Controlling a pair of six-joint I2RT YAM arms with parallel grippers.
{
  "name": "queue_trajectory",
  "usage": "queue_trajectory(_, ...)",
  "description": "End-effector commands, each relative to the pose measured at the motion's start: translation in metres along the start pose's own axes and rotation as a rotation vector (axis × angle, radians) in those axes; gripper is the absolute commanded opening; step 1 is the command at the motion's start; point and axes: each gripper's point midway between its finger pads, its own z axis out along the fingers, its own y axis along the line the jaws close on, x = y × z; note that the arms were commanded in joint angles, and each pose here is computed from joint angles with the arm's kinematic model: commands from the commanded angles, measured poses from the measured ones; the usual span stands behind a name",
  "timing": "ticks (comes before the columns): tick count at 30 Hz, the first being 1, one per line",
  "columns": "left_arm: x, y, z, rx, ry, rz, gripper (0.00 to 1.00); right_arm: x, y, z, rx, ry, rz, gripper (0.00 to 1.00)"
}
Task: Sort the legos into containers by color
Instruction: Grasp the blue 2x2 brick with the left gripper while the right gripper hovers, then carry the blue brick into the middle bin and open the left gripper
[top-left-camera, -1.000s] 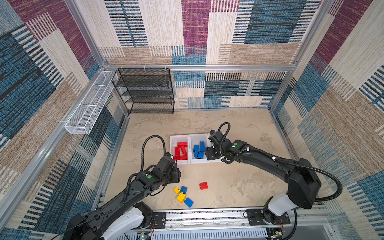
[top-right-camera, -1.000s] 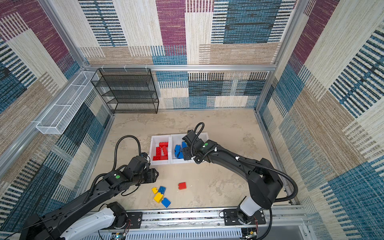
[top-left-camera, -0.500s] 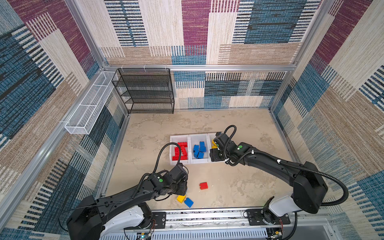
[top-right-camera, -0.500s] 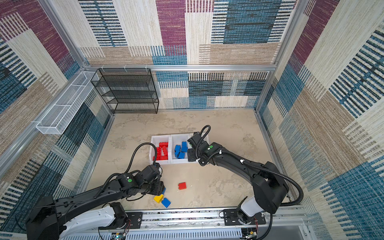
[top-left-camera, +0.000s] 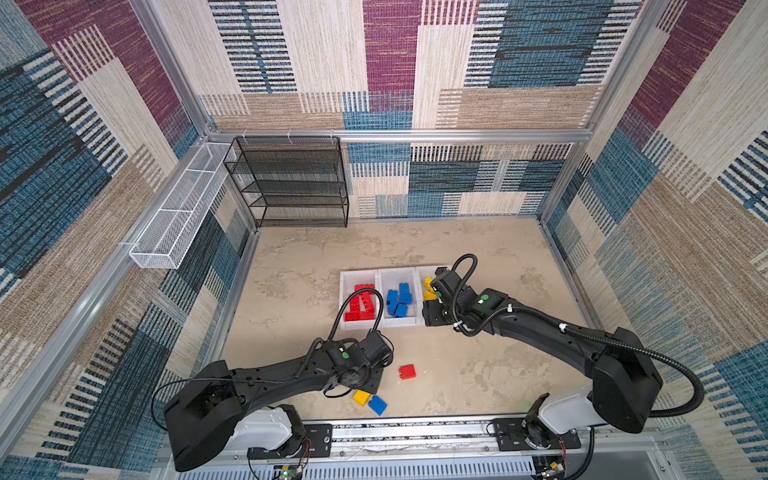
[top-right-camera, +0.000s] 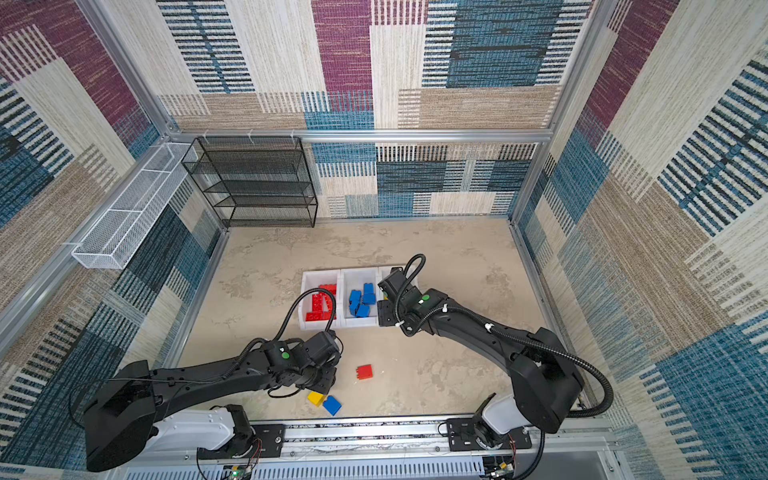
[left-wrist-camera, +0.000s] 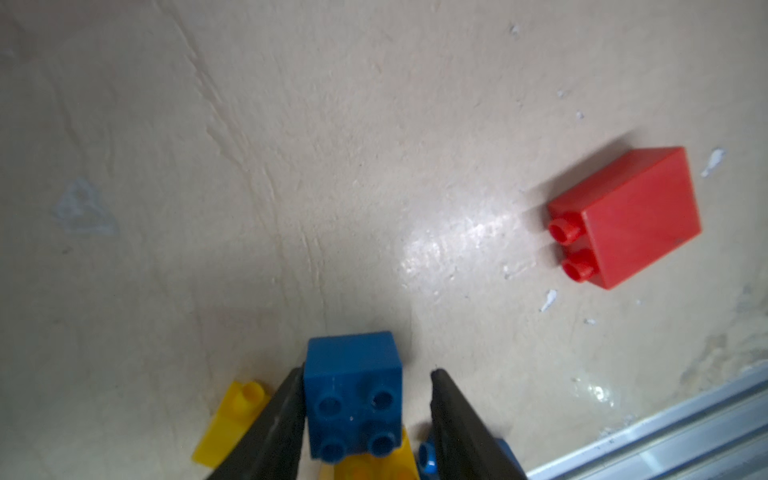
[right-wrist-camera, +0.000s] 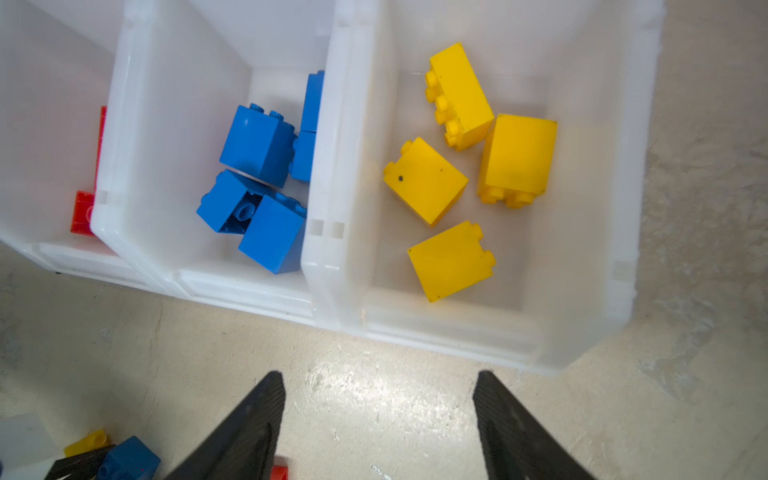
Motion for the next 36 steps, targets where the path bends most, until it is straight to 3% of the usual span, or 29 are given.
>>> queue_trajectory(1, -0.004, 0.0, 0.002, -0.023, -0.01, 0.025, 0.47, -0.001, -0.003, -0.002, 0.009, -0.016, 0.021, 0.74)
queue_trajectory(9, -0.011, -0.007, 0.004, -0.018, -0.014, 0.046, 0.36, 0.002, -0.009, -0.005, 0.024, -0.018, 0.035, 0.74)
queue_trajectory(13, -0.032, -0.014, -0.007, -0.016, -0.069, 0.076, 0.35, -0.002, -0.012, -0.01, 0.033, -0.032, 0.039, 0.74)
queue_trajectory(20, -0.128, -0.037, -0.042, 0.038, -0.24, 0.148, 0.35, -0.01, -0.022, -0.028, 0.024, -0.083, 0.082, 0.73)
queue_trajectory(28, -0.251, -0.013, -0.043, 0.036, -0.358, 0.08, 0.37, 0.001, -0.03, -0.037, 0.02, -0.079, 0.126, 0.72)
queue_trajectory(36, -0.291, -0.006, -0.012, 0.063, -0.313, 0.028, 0.37, 0.005, -0.034, -0.047, 0.006, -0.094, 0.15, 0.71)
